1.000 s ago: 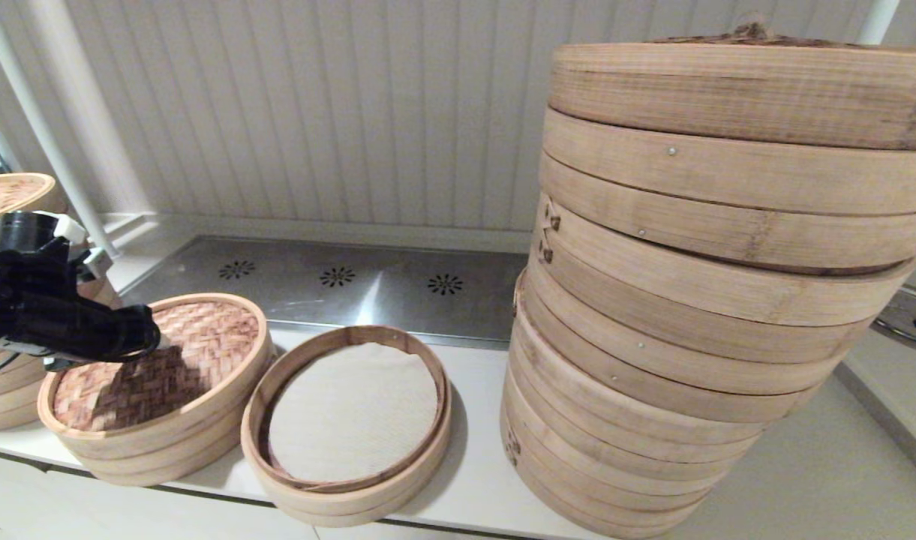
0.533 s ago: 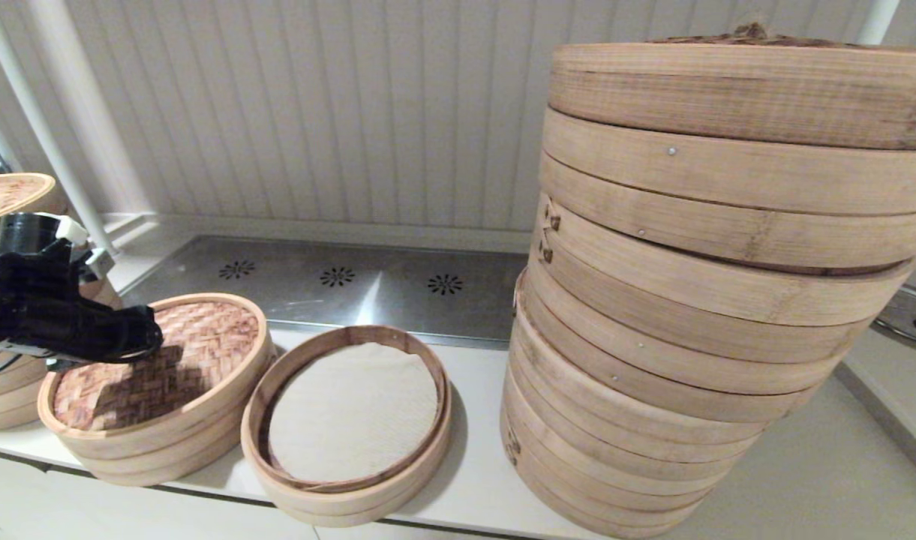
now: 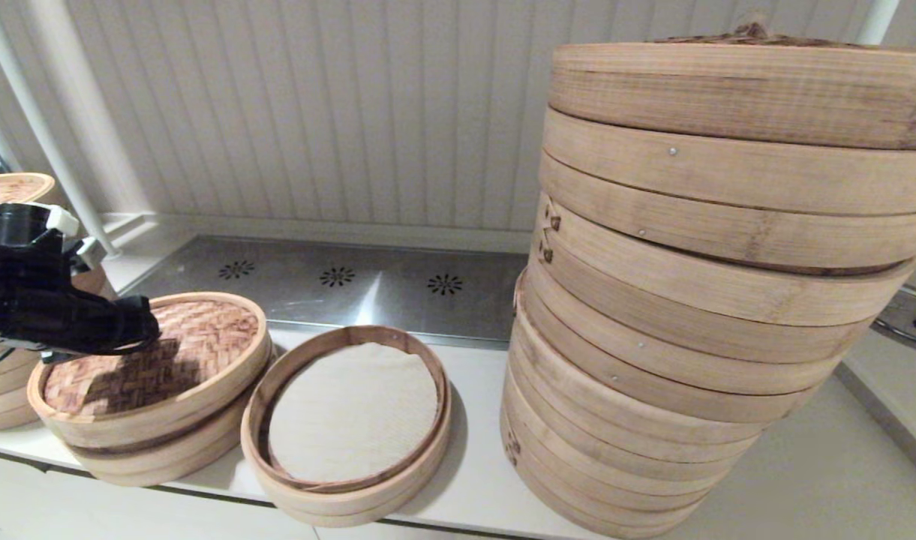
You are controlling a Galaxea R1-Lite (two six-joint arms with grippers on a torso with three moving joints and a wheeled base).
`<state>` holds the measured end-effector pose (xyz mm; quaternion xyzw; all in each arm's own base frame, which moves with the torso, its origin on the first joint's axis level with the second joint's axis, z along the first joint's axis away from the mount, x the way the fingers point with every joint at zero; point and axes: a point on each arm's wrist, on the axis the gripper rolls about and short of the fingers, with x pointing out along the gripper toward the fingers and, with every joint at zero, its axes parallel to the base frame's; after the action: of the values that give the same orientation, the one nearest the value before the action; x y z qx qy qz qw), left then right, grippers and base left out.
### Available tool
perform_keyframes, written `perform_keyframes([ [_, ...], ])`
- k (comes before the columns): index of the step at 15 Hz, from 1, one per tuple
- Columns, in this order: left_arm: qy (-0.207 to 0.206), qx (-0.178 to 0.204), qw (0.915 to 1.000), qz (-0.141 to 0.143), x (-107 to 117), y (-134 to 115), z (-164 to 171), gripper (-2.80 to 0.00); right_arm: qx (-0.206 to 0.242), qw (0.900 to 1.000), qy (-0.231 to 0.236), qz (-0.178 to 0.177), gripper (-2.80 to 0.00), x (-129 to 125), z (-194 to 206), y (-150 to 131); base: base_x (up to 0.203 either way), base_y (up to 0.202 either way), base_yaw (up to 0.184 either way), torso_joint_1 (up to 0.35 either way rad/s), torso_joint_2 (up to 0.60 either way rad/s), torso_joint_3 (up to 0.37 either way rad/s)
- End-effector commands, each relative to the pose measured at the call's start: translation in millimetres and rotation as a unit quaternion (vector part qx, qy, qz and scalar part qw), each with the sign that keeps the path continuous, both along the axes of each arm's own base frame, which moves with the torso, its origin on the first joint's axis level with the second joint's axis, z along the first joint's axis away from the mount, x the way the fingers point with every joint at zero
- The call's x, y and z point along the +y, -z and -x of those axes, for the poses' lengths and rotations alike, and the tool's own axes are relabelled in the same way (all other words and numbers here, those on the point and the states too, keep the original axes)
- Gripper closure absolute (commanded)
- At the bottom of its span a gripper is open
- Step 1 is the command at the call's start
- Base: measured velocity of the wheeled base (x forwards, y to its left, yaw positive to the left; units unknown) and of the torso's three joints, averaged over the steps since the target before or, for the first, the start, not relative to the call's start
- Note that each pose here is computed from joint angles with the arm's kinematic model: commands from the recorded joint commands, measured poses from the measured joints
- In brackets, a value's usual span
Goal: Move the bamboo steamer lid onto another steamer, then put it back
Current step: Pick up the steamer
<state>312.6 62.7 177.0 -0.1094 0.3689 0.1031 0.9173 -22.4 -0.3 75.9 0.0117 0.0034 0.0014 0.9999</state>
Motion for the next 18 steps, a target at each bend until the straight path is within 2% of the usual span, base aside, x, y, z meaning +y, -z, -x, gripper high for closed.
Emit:
perform_keyframes([
  [1,0.000,-0.011,0.9999,-0.001,-1,-7,5,0.00,0.000,1.000,0.000,0.000,0.00,0,0,0,0.000,0.000,0.000,0.000,0.00,0.000],
  [5,0.012,-0.024,0.9996,0.008,-3,-14,9,0.00,0.000,1.000,0.000,-0.001,0.00,0,0,0,0.000,0.000,0.000,0.000,0.00,0.000],
  [11,0.013,-0.023,0.9996,0.011,-5,-14,15,0.00,0.000,1.000,0.000,0.000,0.00,0,0,0,0.000,0.000,0.000,0.000,0.00,0.000],
  [16,0.045,-0.073,0.9961,0.023,-14,-42,50,0.00,0.000,1.000,0.000,0.000,0.00,0,0,0,0.000,0.000,0.000,0.000,0.00,0.000],
  [18,0.046,-0.074,0.9959,0.024,-14,-43,52,0.00,0.000,1.000,0.000,0.000,0.00,0,0,0,0.000,0.000,0.000,0.000,0.00,0.000],
])
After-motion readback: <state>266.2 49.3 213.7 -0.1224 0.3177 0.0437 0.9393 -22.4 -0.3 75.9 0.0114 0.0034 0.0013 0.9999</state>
